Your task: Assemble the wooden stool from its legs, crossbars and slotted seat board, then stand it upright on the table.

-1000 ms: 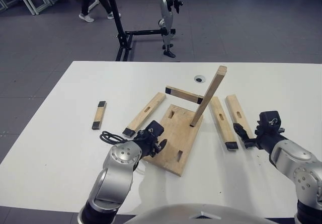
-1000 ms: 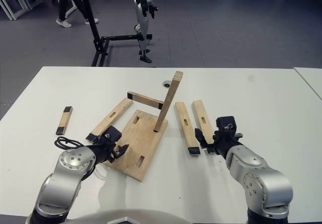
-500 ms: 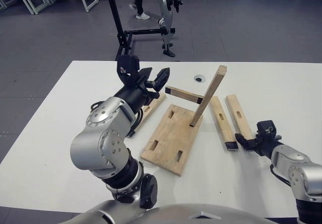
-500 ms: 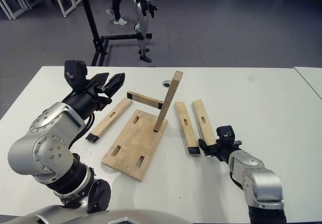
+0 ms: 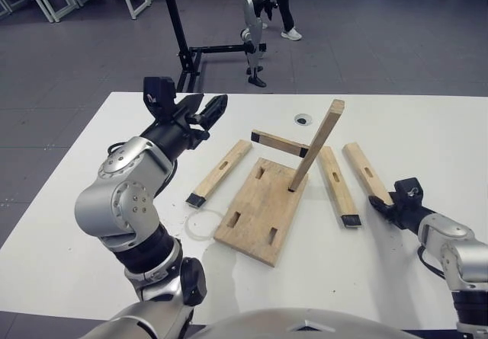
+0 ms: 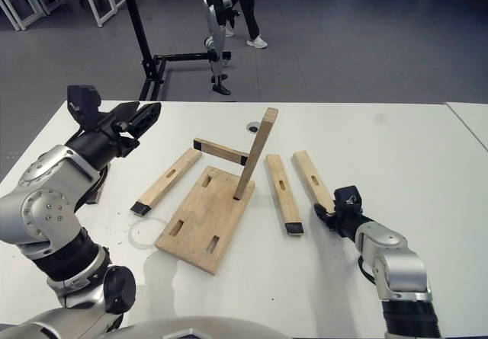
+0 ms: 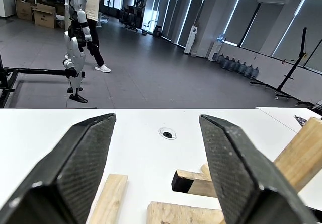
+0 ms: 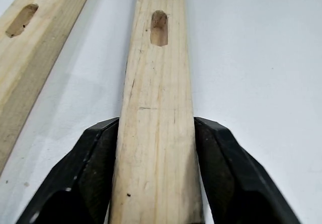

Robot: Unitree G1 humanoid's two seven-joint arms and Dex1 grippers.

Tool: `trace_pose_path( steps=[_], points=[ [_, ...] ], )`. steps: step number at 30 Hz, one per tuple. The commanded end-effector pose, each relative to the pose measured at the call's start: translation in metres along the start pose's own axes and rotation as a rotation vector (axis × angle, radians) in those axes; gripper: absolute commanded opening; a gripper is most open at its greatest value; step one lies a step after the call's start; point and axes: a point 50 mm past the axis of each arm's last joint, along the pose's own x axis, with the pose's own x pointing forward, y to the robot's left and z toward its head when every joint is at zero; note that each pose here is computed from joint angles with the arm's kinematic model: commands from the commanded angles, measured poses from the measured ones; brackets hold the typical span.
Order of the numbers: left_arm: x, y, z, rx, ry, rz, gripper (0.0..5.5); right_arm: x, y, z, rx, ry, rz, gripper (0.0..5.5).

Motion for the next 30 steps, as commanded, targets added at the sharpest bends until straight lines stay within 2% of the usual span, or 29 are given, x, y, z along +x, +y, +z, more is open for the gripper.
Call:
trace_pose_path(
  steps=[1,5,8,10,11,13,16,19,21,26,30],
  points=[
    [-0.001,0.015,0.001,0.014,-0.004,0.022,3.07,0.002,-0.014,0.006,0.011,-0.006,-0.046,2.06],
    [0.0,0.036,0.003,0.03,-0.006,0.057,3.07,0.005,-0.014,0.036,0.038,-0.103,-0.017,2.06],
    [0.003,0.038,0.011,0.03,-0.024,-0.002,3.07,-0.004,-0.032,0.097,0.145,-0.334,-0.05,2.06],
    [0.002,0.036,0.019,-0.015,-0.025,-0.157,3.07,-0.022,-0.045,0.15,0.212,-0.543,-0.046,2.06],
    [0.0,0.033,0.023,-0.064,-0.029,-0.258,3.07,-0.032,-0.044,0.171,0.251,-0.631,0.008,2.06],
    [-0.003,0.028,0.034,-0.175,-0.035,-0.505,3.07,-0.051,-0.017,0.206,0.351,-0.779,0.31,2.06],
    [0.003,0.027,0.044,-0.285,-0.032,-0.69,3.07,-0.07,0.034,0.242,0.401,-0.867,0.701,2.06],
    [0.007,0.012,0.045,-0.295,0.003,-0.816,3.63,-0.087,0.082,0.255,0.381,-0.847,1.02,2.06],
    [0.01,0.003,0.044,-0.309,0.017,-0.868,4.0,-0.092,0.104,0.252,0.369,-0.793,1.137,2.06],
    [0.018,-0.012,0.034,-0.398,0.108,-1.038,4.06,-0.078,0.128,0.229,0.33,-0.627,1.175,2.06],
    [0.015,-0.01,0.044,-0.472,0.091,-1.142,4.06,-0.079,0.143,0.227,0.251,-0.577,1.237,2.06]
  ],
)
